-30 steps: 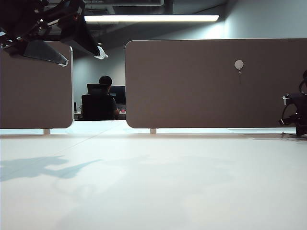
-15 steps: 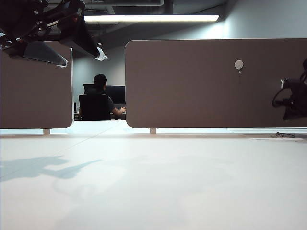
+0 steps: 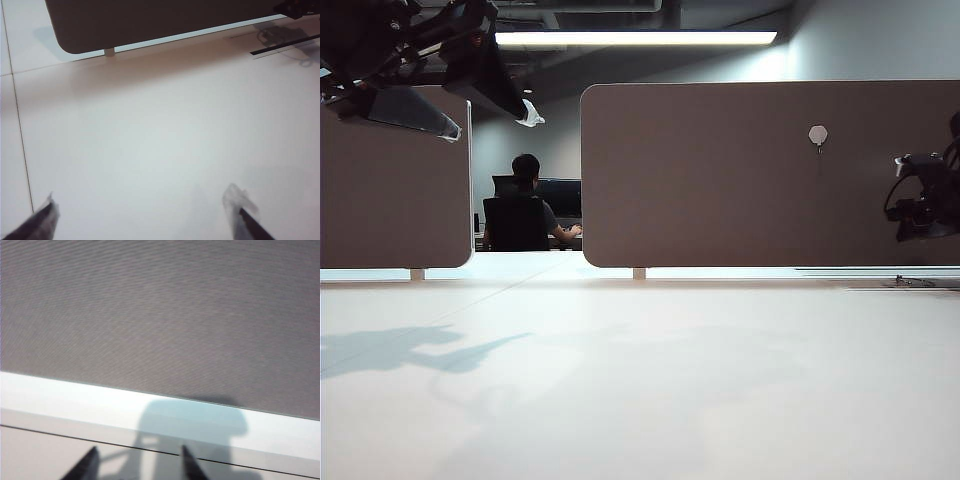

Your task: Hang the earring on the hook.

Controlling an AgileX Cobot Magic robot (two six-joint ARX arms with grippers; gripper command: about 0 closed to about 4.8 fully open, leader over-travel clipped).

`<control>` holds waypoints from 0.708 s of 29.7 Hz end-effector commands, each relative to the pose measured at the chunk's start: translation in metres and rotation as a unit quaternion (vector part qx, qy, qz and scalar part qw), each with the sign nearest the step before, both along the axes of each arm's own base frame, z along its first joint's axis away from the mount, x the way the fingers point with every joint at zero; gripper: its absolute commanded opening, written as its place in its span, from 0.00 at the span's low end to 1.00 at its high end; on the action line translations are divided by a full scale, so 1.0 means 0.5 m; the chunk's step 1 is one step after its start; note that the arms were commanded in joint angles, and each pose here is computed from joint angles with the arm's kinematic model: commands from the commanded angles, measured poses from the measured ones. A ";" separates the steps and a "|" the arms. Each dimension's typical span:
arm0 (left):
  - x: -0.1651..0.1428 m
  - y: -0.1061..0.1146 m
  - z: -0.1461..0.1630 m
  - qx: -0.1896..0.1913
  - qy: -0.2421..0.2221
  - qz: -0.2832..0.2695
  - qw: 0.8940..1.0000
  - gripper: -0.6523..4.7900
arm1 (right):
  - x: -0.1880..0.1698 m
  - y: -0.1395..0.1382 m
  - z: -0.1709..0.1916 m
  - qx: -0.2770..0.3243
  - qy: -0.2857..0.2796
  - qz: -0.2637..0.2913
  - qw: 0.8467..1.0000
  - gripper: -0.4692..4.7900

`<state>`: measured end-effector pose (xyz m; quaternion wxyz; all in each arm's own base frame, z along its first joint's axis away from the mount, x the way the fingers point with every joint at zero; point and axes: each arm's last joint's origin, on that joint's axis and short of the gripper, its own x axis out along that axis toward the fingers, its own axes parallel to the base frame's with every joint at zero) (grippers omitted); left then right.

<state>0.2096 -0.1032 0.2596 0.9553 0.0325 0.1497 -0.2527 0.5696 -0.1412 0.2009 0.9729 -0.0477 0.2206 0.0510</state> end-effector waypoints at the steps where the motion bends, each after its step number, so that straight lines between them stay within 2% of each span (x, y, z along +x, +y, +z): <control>1: 0.001 0.000 0.007 -0.002 -0.010 0.001 1.000 1.00 | 0.002 0.007 -0.006 -0.024 0.007 0.006 1.000 0.51; 10: 0.001 0.000 0.007 -0.002 -0.010 0.001 1.000 1.00 | -0.012 0.033 -0.043 0.009 0.104 0.012 0.994 0.51; 11: 0.001 0.000 0.007 -0.002 -0.010 0.001 1.000 1.00 | -0.013 0.034 -0.045 0.010 0.110 0.013 0.994 0.54; 14: 0.001 0.000 0.007 -0.002 -0.010 0.001 1.000 1.00 | -0.011 0.044 -0.045 0.010 0.110 0.017 0.994 0.61; 21: 0.001 0.000 0.007 -0.002 -0.010 0.001 1.000 1.00 | -0.004 0.060 -0.053 0.002 0.106 0.015 0.994 0.61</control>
